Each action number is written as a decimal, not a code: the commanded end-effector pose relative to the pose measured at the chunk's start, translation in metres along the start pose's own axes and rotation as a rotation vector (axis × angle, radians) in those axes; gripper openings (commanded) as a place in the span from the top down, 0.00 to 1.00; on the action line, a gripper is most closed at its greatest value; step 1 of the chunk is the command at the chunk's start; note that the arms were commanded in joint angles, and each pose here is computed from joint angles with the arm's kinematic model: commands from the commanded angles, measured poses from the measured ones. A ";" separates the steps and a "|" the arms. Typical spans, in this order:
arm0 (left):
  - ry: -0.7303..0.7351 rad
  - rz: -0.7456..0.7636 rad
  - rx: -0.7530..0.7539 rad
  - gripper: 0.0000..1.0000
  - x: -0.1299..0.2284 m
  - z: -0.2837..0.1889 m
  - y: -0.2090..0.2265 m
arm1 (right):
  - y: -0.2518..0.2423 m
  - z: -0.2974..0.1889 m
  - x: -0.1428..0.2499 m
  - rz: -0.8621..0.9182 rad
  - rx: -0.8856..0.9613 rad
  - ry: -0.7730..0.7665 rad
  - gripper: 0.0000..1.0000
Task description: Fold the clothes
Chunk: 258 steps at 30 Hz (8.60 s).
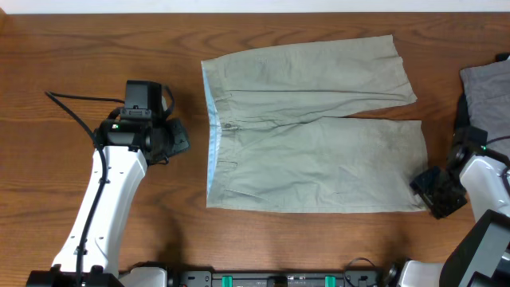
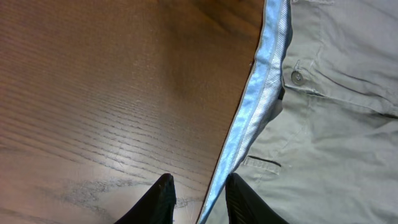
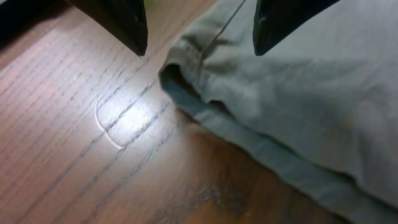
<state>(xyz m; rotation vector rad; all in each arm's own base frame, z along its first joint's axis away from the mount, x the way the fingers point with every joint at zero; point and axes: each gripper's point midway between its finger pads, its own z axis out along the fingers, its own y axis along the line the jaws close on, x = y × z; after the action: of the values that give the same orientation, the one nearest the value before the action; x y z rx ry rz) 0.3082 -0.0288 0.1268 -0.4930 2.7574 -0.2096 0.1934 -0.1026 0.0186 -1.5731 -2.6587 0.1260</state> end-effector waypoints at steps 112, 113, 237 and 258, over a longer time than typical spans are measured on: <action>0.350 -0.659 -0.074 0.50 0.166 0.087 -0.002 | 0.000 0.030 0.013 -0.011 -0.045 -0.007 0.93; 0.351 -0.660 -0.076 0.51 0.166 0.088 -0.002 | 0.000 0.030 0.013 -0.011 -0.046 -0.008 0.92; -0.393 -0.204 -0.135 0.94 -0.140 0.042 -0.004 | 0.334 -0.116 -0.099 -0.634 -0.534 -0.589 0.99; -0.378 -0.273 -0.189 0.94 -0.160 0.138 0.037 | 0.373 -0.073 -0.134 -0.679 -0.522 -0.760 0.99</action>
<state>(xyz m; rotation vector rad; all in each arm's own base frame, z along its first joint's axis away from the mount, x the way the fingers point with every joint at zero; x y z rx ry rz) 0.4879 -0.0034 0.0485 -0.7477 2.3906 -0.1113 0.5824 0.0054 0.0462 -0.4911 -3.8651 -0.3730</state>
